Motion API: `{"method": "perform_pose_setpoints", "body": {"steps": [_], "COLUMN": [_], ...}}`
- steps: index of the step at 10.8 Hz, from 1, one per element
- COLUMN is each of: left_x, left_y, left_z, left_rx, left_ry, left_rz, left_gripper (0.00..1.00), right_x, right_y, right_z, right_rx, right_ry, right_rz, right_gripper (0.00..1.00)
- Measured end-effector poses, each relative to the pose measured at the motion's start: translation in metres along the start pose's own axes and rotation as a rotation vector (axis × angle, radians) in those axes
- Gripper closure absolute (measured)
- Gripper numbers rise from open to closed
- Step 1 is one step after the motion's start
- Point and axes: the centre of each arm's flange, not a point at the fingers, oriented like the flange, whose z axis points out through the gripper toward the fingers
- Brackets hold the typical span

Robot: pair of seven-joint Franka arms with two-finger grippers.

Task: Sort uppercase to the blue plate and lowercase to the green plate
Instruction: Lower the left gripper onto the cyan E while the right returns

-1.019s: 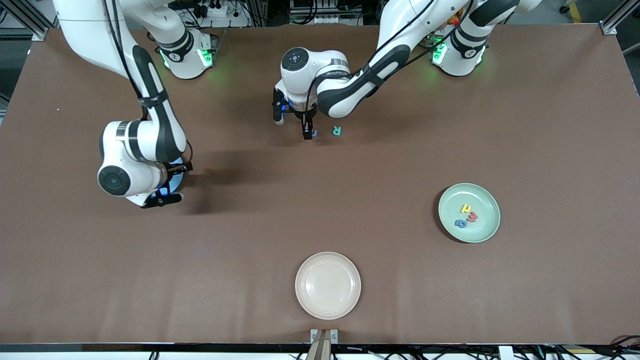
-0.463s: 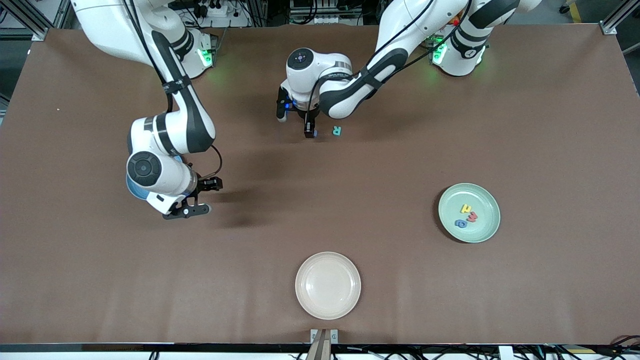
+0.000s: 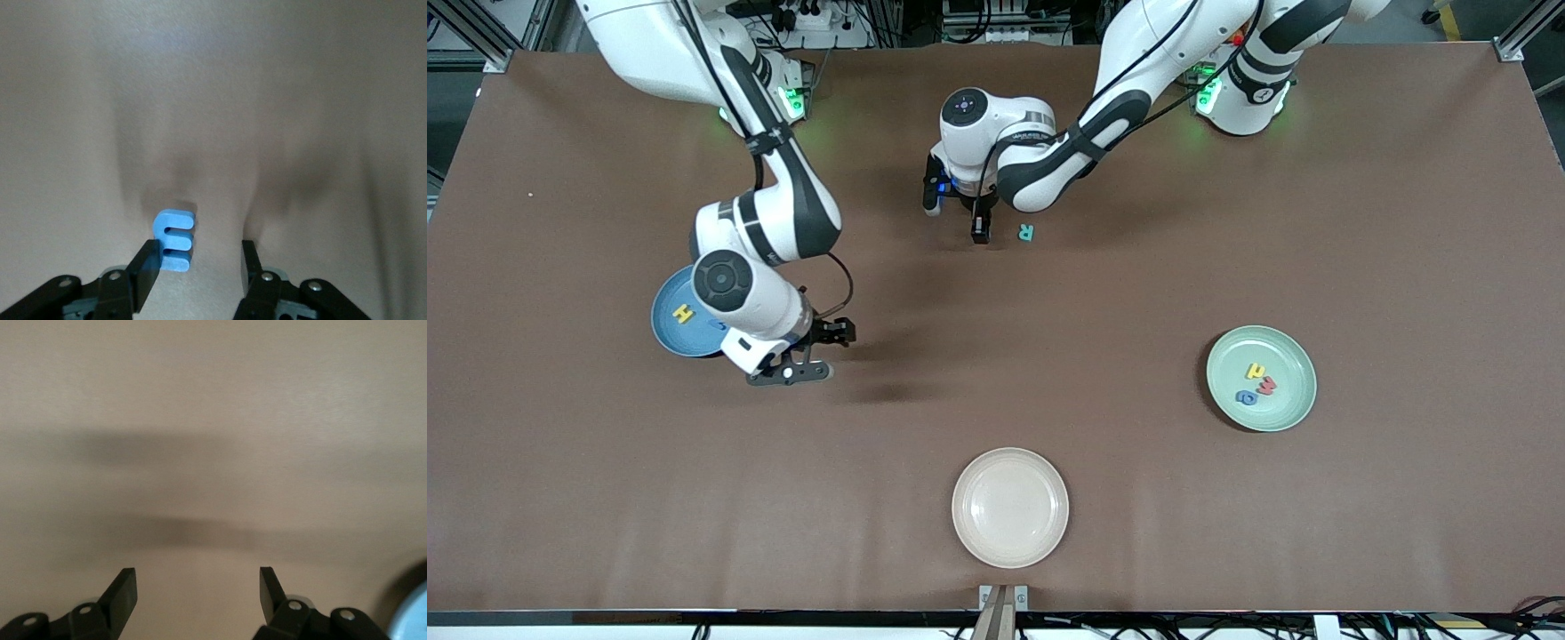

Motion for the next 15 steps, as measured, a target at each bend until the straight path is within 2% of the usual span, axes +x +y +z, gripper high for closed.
{"method": "perform_pose_setpoints", "body": {"steps": [3, 9, 15], "left_x": [0.0, 0.0, 0.001], "left_y": [-0.003, -0.005, -0.014], "left_z": [0.0, 0.0, -0.003], "left_rx": [0.001, 0.003, 0.011], "left_ry": [0.015, 0.017, 0.029], "left_rz": [-0.003, -0.006, -0.02], "left_gripper": [0.44, 0.46, 0.48], "right_x": [-0.011, -0.021, -0.024], "right_y": [-0.043, -0.073, -0.081], "right_z": [0.004, 0.032, 0.05], "right_rx": [0.028, 0.032, 0.031], "right_ry": [0.027, 0.023, 0.028], "right_rz": [0.044, 0.116, 0.116], "right_gripper": [0.17, 0.17, 0.14]}}
